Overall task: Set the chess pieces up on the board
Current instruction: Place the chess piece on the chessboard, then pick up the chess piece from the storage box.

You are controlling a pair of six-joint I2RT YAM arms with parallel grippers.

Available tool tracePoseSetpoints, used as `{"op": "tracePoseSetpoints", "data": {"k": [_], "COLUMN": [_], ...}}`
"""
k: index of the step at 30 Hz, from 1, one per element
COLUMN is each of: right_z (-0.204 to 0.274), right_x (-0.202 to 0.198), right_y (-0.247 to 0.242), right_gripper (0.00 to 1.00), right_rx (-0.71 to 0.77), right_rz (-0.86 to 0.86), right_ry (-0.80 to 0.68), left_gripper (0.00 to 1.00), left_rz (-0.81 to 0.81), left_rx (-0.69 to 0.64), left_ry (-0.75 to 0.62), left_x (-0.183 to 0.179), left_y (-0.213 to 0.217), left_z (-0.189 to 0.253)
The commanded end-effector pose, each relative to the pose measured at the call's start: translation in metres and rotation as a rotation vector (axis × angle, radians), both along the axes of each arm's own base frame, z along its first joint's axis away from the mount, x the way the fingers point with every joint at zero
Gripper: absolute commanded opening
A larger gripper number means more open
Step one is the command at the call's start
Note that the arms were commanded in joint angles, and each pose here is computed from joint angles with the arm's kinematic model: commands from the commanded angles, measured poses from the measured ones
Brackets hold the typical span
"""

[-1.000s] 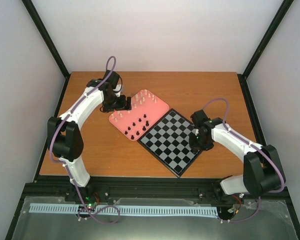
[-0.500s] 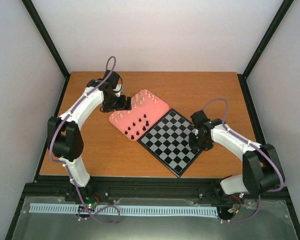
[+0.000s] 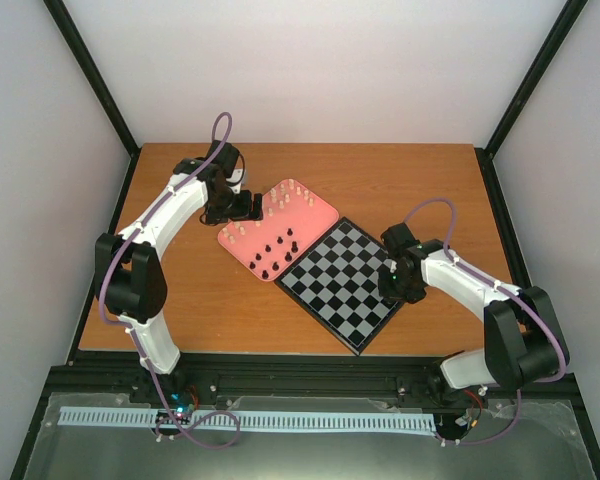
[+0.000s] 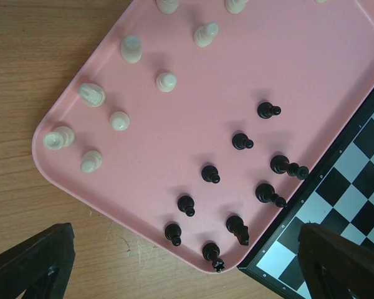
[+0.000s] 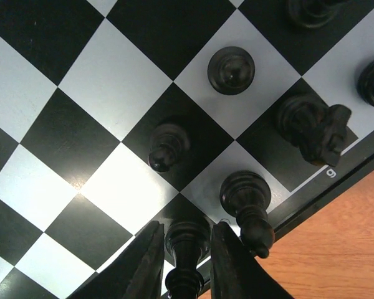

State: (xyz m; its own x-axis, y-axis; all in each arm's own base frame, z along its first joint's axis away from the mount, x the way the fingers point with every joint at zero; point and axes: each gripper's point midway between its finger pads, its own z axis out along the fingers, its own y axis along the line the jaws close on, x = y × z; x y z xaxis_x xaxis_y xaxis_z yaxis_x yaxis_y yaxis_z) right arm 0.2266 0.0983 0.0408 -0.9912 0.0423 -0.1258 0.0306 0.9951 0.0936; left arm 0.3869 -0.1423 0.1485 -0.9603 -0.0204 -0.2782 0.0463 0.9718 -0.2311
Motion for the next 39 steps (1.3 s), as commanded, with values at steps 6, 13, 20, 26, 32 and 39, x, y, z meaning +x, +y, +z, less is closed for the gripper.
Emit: {"op": "tracePoseSetpoints", "data": {"k": [6, 13, 20, 26, 32, 39], "right_z": [0.011, 0.031, 0.071, 0.099, 0.113, 0.097], "right_x": [0.001, -0.004, 0.016, 0.044, 0.079, 0.141], "right_y": [0.004, 0.011, 0.028, 0.046, 0.089, 0.172], "right_gripper": [0.31, 0.33, 0.38, 0.39, 0.40, 0.41], "right_rx": [0.041, 0.094, 0.166, 0.188, 0.213, 0.295], "right_rz": [0.019, 0.038, 0.061, 0.107, 0.226, 0.354], "right_ry": [-0.033, -0.034, -0.102, -0.162, -0.198, -0.199], "left_gripper": [1.00, 1.00, 1.00, 1.00, 1.00, 1.00], "left_rz": [0.011, 0.012, 0.012, 0.011, 0.013, 0.018], "left_rx": [-0.014, -0.016, -0.021, -0.017, -0.015, 0.000], "left_ry": [-0.016, -0.016, -0.016, -0.020, -0.024, -0.033], "left_x": [0.005, 0.004, 0.005, 0.004, 0.005, 0.007], "left_y": [-0.001, -0.001, -0.002, -0.001, 0.000, 0.002], "left_z": [0.006, 0.005, 0.006, 0.008, 0.009, 0.014]}}
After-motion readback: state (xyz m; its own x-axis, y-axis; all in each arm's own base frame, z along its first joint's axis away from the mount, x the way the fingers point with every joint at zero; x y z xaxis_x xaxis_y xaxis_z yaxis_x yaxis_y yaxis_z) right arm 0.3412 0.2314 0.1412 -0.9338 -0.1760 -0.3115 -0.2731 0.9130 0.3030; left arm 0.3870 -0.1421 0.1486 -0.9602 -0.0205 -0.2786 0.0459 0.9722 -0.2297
